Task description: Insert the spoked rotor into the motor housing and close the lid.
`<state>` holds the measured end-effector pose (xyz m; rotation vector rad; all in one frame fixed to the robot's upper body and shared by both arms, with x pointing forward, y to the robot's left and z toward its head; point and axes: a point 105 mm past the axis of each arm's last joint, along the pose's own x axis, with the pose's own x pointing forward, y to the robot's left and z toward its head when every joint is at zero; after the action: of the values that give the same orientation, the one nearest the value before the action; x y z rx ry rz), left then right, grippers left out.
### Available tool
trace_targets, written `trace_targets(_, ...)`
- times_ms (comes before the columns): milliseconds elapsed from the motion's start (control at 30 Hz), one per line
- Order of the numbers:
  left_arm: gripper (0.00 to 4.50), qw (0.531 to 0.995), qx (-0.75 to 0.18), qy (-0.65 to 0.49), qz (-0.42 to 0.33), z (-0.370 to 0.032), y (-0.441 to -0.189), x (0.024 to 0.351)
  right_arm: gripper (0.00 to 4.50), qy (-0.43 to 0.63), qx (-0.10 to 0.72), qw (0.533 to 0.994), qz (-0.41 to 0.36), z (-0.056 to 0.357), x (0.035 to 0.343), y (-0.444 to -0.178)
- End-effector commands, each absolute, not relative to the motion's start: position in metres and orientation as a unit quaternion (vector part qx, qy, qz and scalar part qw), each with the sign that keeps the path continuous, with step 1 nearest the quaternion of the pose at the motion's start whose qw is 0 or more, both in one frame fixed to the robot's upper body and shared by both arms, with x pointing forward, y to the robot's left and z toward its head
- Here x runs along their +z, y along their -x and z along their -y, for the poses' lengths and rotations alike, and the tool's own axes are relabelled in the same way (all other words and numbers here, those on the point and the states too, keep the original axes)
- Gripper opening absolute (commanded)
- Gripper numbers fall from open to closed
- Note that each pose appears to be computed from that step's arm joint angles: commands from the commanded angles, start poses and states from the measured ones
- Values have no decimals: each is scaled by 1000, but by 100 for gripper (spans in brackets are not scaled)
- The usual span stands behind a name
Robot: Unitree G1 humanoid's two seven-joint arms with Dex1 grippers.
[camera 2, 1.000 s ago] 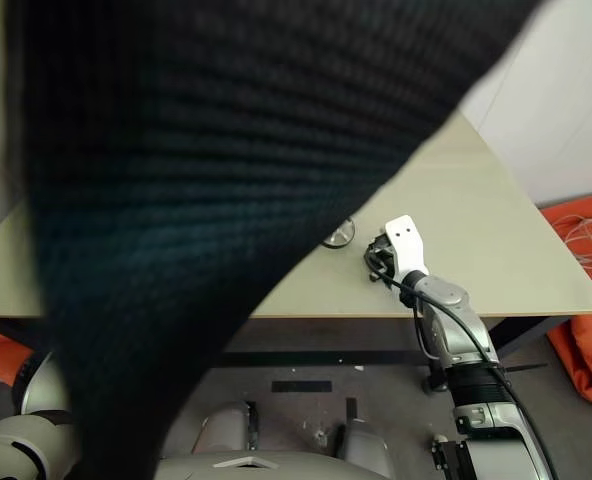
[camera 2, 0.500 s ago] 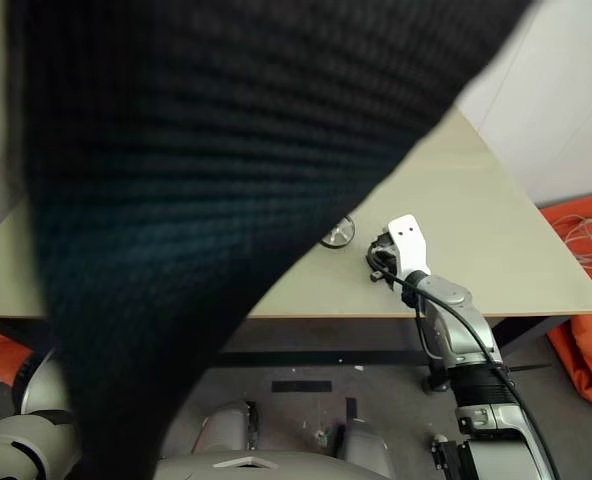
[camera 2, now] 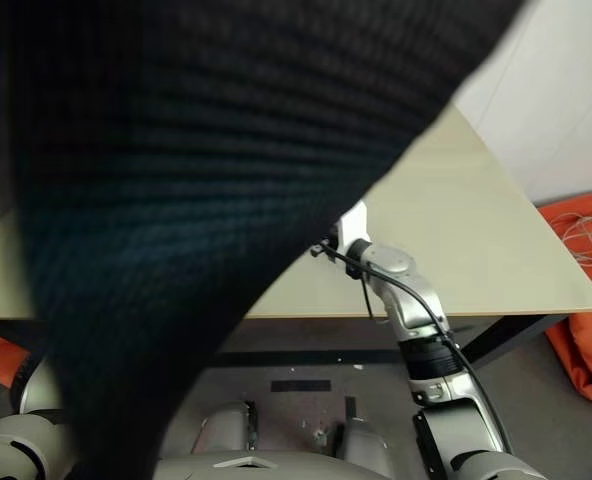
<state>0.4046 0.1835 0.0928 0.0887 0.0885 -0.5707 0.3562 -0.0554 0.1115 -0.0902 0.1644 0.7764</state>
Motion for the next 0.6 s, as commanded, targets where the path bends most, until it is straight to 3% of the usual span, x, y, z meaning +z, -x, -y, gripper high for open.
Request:
trace_targets(33,450,957,-283,-59,-8,-182,-409,116,60,57,401,913,-57,38,124,-362)
trace_targets(600,450,962,-265,-61,-5,-193,-403,118,60,74,399,911,-77,11,106,-393)
